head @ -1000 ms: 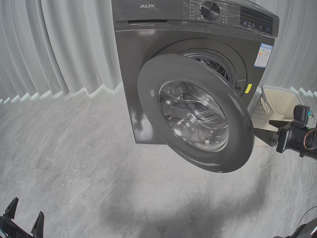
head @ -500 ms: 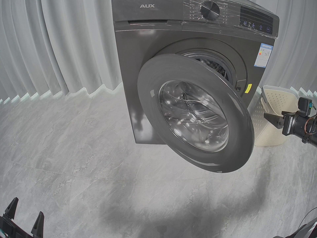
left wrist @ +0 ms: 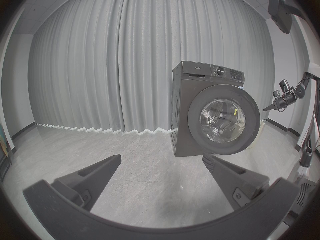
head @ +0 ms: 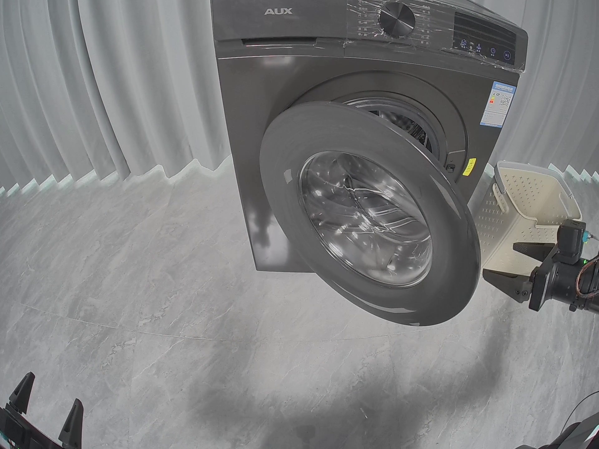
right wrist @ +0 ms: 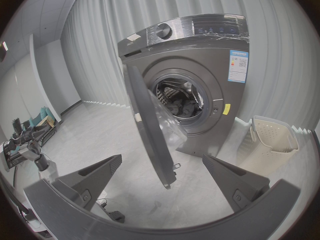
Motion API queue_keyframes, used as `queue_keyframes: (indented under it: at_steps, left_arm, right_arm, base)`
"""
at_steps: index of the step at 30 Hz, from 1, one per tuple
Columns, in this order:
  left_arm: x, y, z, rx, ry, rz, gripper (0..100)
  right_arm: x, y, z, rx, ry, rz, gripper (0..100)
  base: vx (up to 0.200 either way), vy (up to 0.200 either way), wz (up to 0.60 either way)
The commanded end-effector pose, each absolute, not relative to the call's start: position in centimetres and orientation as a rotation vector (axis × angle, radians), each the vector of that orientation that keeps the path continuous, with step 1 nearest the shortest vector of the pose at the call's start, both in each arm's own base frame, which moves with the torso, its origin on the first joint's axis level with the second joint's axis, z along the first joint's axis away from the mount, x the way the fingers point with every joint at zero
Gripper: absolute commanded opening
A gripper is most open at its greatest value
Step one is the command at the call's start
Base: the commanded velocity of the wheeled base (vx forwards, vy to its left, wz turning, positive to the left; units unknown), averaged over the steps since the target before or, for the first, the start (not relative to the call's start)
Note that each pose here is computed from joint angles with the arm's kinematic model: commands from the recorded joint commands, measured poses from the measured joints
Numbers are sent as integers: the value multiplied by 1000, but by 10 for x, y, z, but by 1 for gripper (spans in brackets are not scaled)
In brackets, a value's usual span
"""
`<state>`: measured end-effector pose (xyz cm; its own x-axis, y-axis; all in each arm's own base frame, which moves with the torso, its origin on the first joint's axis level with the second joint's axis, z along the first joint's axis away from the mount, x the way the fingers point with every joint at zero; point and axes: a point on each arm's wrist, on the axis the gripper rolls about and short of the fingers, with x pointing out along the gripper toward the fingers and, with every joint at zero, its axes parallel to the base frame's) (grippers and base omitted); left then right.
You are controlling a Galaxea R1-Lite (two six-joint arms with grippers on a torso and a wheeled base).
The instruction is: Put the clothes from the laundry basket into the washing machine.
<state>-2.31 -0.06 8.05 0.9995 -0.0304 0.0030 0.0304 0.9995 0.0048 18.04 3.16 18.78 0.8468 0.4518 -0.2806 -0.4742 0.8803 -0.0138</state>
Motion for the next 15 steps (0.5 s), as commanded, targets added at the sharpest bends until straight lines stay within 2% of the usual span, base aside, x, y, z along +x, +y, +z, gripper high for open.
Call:
queue_keyframes:
  at_steps: [1, 5, 15]
  left_arm:
    - [-23, -1, 76, 5, 0, -29, 100]
    - [-23, -1, 75, 5, 1, -29, 100]
    - [-23, -1, 75, 3, 1, -31, 100]
  right_arm:
    - [185, 41, 185, -90, 291, 525, 100]
    - [205, 44, 176, -90, 333, 498, 100]
    - [236, 43, 178, -97, 292, 416, 100]
  base:
    - [0, 0, 0]
    - [0, 0, 0]
    - [0, 0, 0]
